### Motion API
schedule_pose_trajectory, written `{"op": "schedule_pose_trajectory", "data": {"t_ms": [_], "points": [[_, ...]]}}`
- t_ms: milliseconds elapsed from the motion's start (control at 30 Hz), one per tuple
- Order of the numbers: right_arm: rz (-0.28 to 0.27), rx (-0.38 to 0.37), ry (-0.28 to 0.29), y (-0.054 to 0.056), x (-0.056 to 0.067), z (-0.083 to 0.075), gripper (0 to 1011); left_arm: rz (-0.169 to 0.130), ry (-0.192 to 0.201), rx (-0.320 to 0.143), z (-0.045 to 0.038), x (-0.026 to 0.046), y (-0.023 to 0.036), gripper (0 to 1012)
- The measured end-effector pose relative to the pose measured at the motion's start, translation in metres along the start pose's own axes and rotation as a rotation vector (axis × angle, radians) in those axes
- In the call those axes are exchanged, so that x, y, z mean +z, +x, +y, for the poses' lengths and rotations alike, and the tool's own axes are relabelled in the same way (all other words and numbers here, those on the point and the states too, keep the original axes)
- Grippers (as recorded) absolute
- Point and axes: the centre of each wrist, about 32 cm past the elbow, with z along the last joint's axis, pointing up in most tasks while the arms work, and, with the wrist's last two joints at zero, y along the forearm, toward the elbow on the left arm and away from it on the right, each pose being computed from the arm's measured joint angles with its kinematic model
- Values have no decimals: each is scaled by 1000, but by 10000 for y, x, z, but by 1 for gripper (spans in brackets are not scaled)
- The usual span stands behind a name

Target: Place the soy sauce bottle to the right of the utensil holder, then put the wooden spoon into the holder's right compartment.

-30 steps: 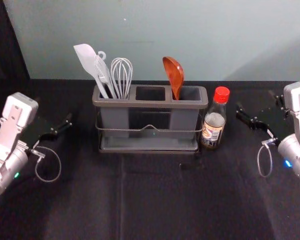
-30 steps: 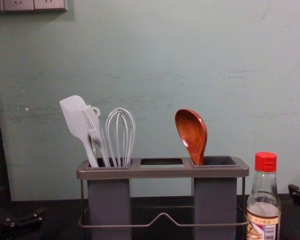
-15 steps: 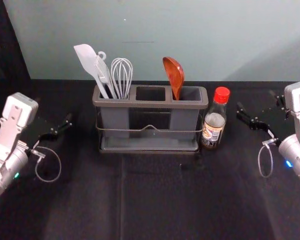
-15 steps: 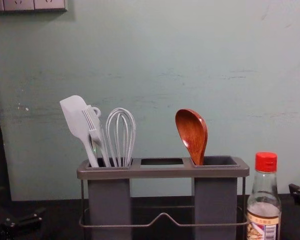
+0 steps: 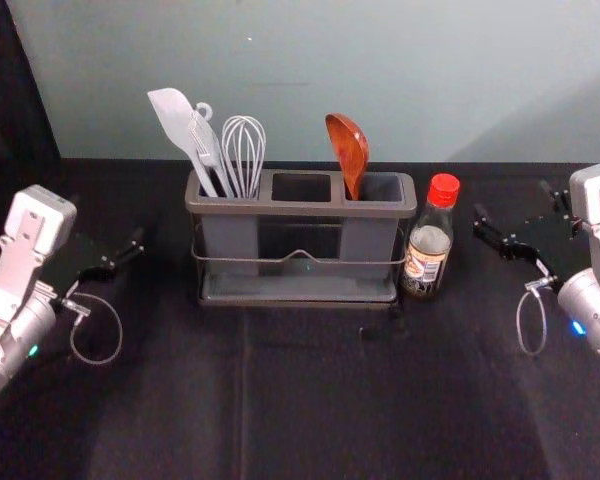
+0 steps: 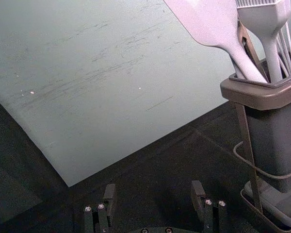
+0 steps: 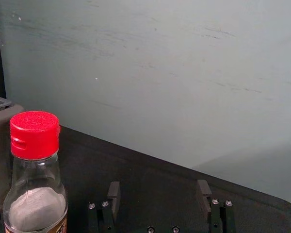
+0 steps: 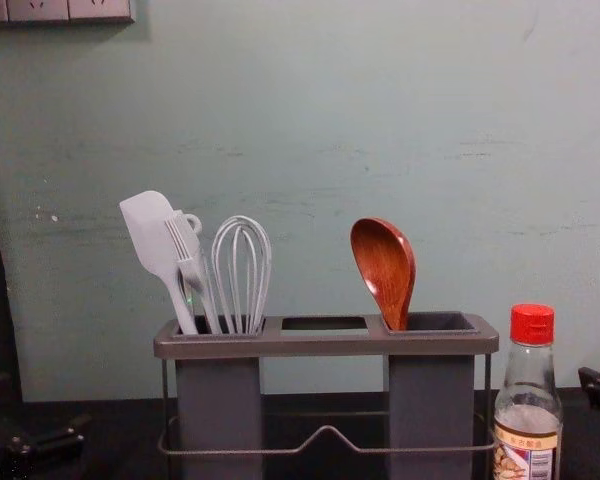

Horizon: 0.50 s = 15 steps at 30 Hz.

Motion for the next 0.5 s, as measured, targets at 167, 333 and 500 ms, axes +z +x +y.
{"op": "schedule_pose_trajectory", "data": {"t_ms": [167,333,500], "points": [[0,0,0,0,0,0,1003,0,0,0,0,0,0,1000],[0,0,0,0,1,0,1003,0,0,0,0,0,0,1000],[0,0,0,0,1,0,1002,0,0,0,0,0,0,1000]]}}
